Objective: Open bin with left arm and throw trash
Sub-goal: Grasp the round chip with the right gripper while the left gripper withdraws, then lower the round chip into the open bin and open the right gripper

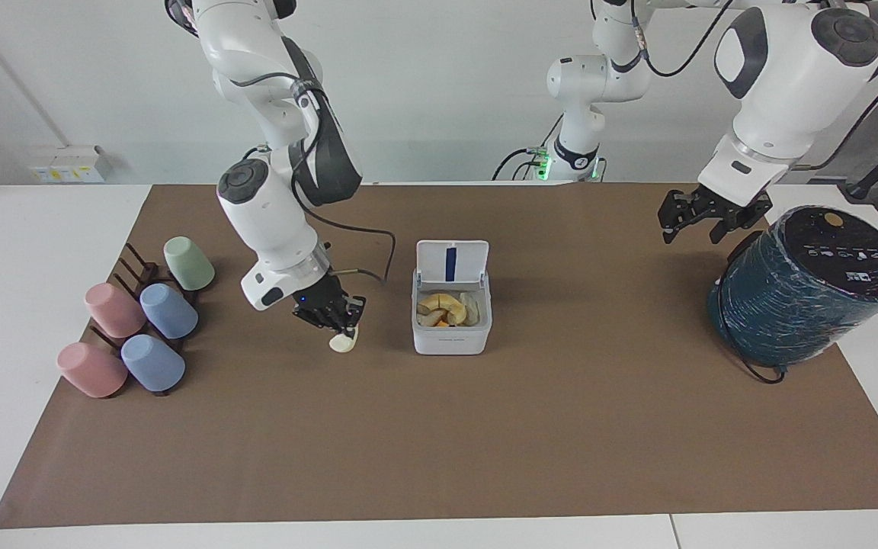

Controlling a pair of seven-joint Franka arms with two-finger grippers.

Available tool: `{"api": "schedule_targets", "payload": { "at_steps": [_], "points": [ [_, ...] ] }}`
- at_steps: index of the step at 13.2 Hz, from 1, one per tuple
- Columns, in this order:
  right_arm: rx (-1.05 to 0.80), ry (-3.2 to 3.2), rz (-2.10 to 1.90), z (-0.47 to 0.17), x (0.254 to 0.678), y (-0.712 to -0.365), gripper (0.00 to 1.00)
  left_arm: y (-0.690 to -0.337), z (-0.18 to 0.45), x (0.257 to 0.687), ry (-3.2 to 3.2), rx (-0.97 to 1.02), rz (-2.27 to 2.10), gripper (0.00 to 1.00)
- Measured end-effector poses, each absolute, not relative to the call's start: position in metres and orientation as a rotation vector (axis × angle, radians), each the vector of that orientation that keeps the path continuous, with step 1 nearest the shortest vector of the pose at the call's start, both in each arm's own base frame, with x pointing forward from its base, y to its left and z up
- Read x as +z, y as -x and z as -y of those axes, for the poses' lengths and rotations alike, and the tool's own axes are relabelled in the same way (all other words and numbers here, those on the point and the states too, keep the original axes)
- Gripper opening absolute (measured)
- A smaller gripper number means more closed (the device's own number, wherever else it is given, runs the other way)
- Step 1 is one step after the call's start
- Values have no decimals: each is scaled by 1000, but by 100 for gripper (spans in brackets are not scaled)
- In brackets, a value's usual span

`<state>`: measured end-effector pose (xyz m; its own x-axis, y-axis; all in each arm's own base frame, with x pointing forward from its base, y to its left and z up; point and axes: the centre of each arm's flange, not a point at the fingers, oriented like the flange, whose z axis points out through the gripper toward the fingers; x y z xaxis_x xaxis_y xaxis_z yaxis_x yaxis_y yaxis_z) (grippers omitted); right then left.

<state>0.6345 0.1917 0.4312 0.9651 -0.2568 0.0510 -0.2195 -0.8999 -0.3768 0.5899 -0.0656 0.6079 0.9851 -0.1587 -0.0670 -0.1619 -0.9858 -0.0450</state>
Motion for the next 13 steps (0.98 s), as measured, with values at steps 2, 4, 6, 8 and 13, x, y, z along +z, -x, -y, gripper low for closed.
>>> {"api": "schedule_targets", "payload": {
  "at_steps": [2,4,6,8,13],
  "points": [
    [-85,2610,-461,-228,440,-626,11,-583,62,619,3049,94,-344,79],
    [-20,2505,-565,-272,439,-612,11,-576,52,634,3025,67,-419,79],
    [24,2466,-604,-299,434,-602,11,-573,44,642,3022,47,-427,79],
    [57,2470,-617,-308,424,-595,11,-572,46,645,3033,24,-428,78],
    [75,2491,-635,-311,399,-586,18,-575,59,632,3131,-37,-291,79]
  ]
}}
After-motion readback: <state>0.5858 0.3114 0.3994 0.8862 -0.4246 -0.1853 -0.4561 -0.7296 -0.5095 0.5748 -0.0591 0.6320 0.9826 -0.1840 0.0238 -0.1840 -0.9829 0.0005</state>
